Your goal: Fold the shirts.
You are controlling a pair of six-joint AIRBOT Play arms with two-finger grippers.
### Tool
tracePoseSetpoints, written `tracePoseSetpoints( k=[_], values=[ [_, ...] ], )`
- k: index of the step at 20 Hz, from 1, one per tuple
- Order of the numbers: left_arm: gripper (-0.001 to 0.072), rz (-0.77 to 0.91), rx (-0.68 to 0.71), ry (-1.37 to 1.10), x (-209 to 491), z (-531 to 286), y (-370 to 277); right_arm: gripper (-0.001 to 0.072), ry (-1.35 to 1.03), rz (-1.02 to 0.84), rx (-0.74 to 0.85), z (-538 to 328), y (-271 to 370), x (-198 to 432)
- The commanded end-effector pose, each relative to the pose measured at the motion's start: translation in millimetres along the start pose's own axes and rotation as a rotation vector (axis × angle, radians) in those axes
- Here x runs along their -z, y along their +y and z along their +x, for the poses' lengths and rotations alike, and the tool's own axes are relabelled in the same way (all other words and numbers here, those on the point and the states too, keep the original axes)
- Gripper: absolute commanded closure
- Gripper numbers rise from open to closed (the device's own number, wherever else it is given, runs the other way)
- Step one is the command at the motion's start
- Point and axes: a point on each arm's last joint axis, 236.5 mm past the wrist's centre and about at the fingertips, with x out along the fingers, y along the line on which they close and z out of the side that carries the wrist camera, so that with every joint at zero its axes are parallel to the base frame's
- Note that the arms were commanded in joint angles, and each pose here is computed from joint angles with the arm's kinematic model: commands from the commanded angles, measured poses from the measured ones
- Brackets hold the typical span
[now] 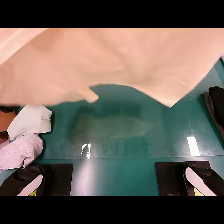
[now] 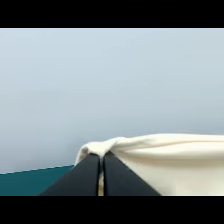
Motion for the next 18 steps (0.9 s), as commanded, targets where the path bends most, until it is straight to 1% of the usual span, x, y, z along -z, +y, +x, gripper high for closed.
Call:
tracePoseSetpoints(
  k=[1,3,5,9,11,14,16,18],
  values=[
    [0.0686,0.003,-0.009,0.047,16.3,12.7,2.8,0.0696,0.035,-0.012,0.066,-7.1,-14.6,-3.5],
    [0.0686,0.007,-0.029,0.198,69.4,47.0,9.8,0.0696,0.118,0.009,0.060,17.0,-20.9,17.2],
    [0.0685,0.006,-0.043,0.400,143.8,84.7,16.3,0.0697,0.245,0.034,0.037,53.1,-24.3,58.6],
    [0.0685,-0.001,-0.069,0.858,333.1,141.5,30.1,0.0696,0.599,0.091,0.018,135.3,-35.8,184.2],
    [0.0685,0.001,-0.082,1.022,417.3,158.4,37.2,0.0697,0.779,0.132,0.040,168.0,-51.3,256.8],
    [0.0684,0.000,-0.085,1.120,504.7,188.7,43.3,0.0697,0.985,0.191,0.082,203.5,-75.3,359.0],
    [0.0684,0.000,-0.086,1.144,542.1,201.0,45.9,0.0697,1.037,0.215,0.104,222.5,-87.0,401.1],
    [0.0684,0.000,-0.085,1.133,558.2,210.8,47.1,0.0696,1.045,0.229,0.108,241.0,-92.6,419.4]
  ],
)
